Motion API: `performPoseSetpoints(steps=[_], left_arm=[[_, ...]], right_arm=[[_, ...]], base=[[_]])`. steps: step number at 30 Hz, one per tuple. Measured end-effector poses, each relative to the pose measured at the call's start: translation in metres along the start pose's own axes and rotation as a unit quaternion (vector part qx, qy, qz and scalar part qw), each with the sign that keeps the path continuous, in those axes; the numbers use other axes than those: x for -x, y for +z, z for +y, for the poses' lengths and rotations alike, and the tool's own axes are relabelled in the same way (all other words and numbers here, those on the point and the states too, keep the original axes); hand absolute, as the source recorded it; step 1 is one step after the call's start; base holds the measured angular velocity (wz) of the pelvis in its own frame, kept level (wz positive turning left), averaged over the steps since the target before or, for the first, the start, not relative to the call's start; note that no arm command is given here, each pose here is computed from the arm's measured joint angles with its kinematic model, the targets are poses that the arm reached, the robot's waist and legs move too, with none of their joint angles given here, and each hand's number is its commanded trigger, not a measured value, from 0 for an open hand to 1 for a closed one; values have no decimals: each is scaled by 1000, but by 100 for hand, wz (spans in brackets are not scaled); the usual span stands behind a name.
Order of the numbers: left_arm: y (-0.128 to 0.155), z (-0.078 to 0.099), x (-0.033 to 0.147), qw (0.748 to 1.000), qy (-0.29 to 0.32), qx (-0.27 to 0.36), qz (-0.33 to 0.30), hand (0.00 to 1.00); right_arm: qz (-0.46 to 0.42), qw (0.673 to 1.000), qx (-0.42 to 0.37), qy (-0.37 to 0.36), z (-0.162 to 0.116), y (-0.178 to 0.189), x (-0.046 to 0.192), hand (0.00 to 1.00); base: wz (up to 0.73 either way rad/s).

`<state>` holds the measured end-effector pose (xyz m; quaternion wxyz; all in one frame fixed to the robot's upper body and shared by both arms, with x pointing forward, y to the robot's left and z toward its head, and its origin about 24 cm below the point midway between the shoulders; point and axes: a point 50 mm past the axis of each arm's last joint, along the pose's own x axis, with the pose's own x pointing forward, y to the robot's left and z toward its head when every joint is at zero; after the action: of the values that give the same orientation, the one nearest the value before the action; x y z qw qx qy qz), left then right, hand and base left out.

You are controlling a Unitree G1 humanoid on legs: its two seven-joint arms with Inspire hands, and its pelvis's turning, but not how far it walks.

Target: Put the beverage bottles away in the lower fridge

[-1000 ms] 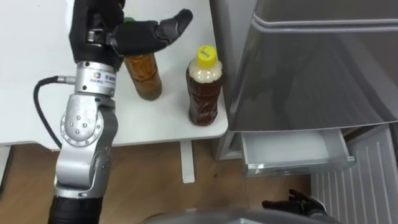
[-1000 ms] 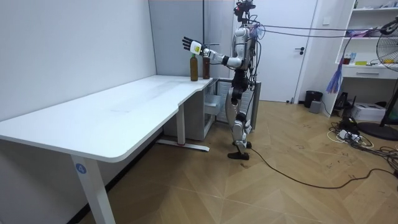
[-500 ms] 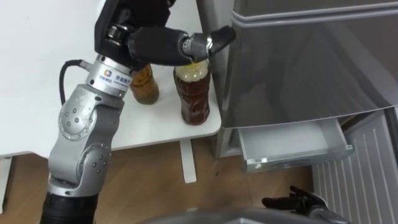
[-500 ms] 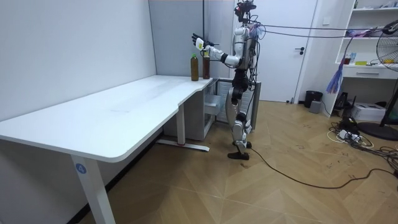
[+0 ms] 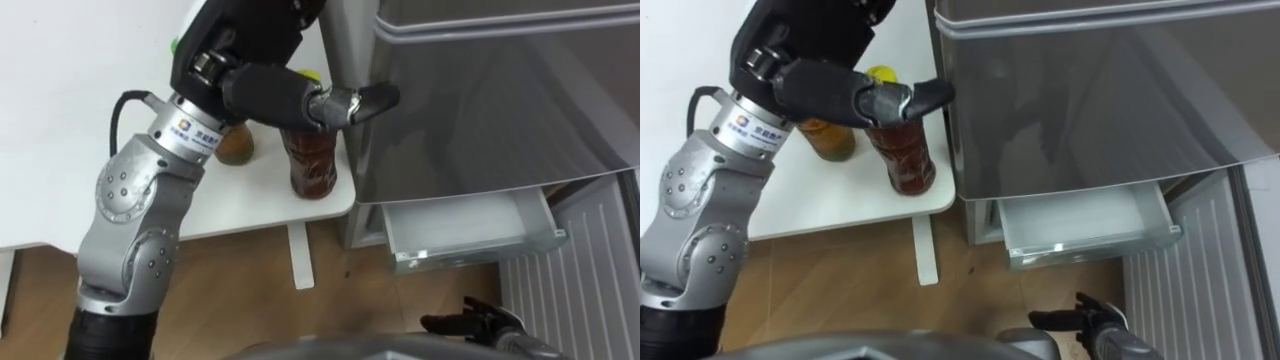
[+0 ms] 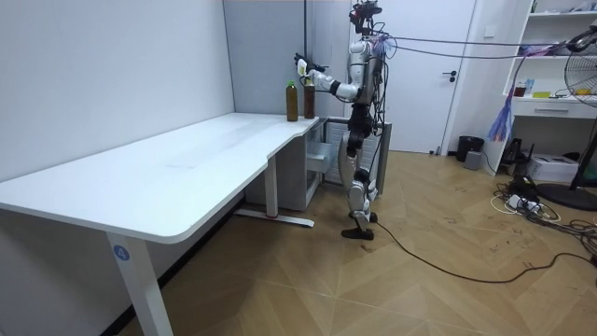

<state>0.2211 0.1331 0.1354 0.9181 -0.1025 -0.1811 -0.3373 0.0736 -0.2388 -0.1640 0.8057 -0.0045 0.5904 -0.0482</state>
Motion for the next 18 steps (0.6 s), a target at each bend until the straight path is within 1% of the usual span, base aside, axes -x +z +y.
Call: performPoseSetpoints(steps=[6, 8, 18], left_arm=[[-2, -1, 1, 1000, -15, 0, 6, 0], [-4, -2, 2, 1000, -18, 6, 17, 0], [-10, 0, 6, 999, -14, 3, 37, 0]], right_arm=[[5, 1000, 10, 5, 1, 0, 0, 0], [7, 1000, 9, 5, 2, -2, 0, 0], [18, 1000, 7, 3, 0, -6, 1, 0]], base=[[-1], [-4], [1]])
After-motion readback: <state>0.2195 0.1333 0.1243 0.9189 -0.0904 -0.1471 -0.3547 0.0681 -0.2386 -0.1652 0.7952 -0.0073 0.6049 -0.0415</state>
